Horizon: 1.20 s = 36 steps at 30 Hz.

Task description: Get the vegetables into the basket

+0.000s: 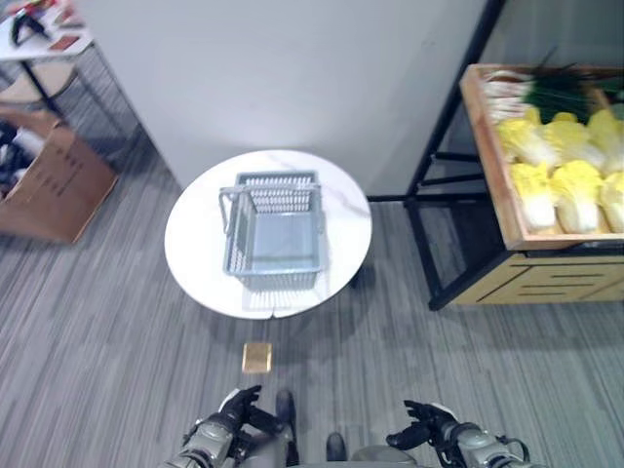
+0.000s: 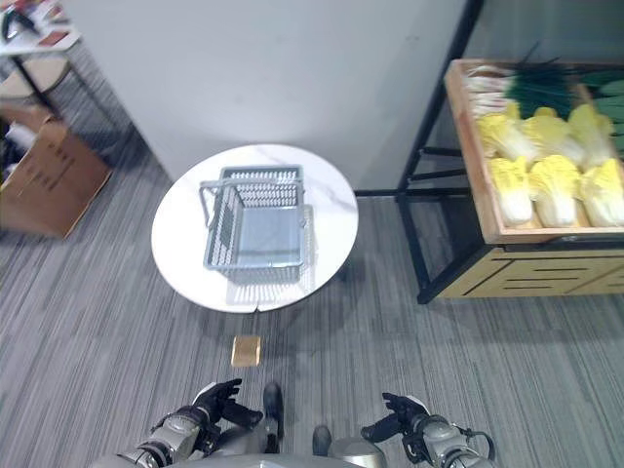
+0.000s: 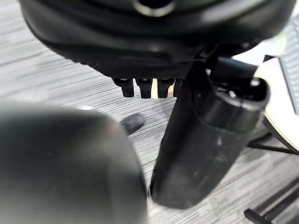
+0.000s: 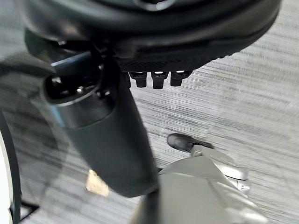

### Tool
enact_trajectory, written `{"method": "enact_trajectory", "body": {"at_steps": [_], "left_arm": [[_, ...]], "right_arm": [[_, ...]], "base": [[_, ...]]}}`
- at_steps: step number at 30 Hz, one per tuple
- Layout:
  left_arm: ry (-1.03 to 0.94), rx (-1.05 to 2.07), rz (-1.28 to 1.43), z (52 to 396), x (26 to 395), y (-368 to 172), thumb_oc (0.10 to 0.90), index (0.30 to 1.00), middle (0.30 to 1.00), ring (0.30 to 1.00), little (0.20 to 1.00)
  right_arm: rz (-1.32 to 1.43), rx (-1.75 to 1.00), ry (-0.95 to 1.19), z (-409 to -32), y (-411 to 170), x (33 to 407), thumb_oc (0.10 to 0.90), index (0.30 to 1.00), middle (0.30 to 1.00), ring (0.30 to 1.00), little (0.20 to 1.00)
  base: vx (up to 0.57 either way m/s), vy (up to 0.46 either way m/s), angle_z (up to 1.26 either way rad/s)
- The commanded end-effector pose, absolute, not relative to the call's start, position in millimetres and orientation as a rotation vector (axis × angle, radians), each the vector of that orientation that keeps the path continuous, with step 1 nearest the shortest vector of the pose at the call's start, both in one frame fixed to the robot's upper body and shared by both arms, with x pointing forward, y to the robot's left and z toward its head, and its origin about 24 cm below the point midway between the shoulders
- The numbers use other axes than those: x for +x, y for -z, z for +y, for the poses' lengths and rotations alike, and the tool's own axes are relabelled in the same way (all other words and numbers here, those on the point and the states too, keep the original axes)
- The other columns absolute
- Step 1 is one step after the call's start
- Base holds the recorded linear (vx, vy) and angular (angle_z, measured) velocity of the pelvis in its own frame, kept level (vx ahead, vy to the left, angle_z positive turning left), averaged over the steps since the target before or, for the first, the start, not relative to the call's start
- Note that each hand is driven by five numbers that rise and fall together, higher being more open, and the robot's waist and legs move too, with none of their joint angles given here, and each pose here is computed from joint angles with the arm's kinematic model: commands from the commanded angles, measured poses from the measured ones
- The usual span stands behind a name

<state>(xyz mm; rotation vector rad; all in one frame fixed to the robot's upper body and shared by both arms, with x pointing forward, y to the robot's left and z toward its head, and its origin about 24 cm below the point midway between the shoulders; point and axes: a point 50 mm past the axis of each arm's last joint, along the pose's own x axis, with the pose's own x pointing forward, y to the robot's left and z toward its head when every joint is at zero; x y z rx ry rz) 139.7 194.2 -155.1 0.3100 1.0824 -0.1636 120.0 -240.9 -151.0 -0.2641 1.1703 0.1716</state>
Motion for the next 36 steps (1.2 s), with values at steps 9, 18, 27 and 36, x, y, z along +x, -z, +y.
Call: {"method": "enact_trajectory", "body": {"at_steps": [9, 18, 27, 36], "left_arm": [[0.122, 0.38, 1.119, 220, 124, 156, 0.9, 1.0, 1.0, 1.0, 1.0], [0.117, 0.42, 1.159, 231, 117, 156, 0.9, 1.0, 1.0, 1.0, 1.0], [0.055, 0.382, 1.208, 236, 98, 160, 0.9, 1.0, 1.0, 1.0, 1.0], [0.043, 0.345, 1.275, 235, 80, 165, 0.9, 1.0, 1.0, 1.0, 1.0]], "right_arm": [[1.148, -0.349, -0.261, -227, 153, 120, 0.9, 1.0, 1.0, 1.0, 1.0], [1.155, -0.342, -0.288, -222, 155, 116, 0.9, 1.0, 1.0, 1.0, 1.0], [0.768, -0.218, -0.15, -223, 112, 180, 0.9, 1.0, 1.0, 1.0, 1.0], [-0.086, -0.626, -0.208, -232, -92, 301, 0.9, 1.0, 1.0, 1.0, 1.0]], "base": [[0.08, 0.242, -0.25], [0.0, 0.061, -0.14], [0.07, -0.068, 0.02], [0.05, -0.091, 0.06]]}}
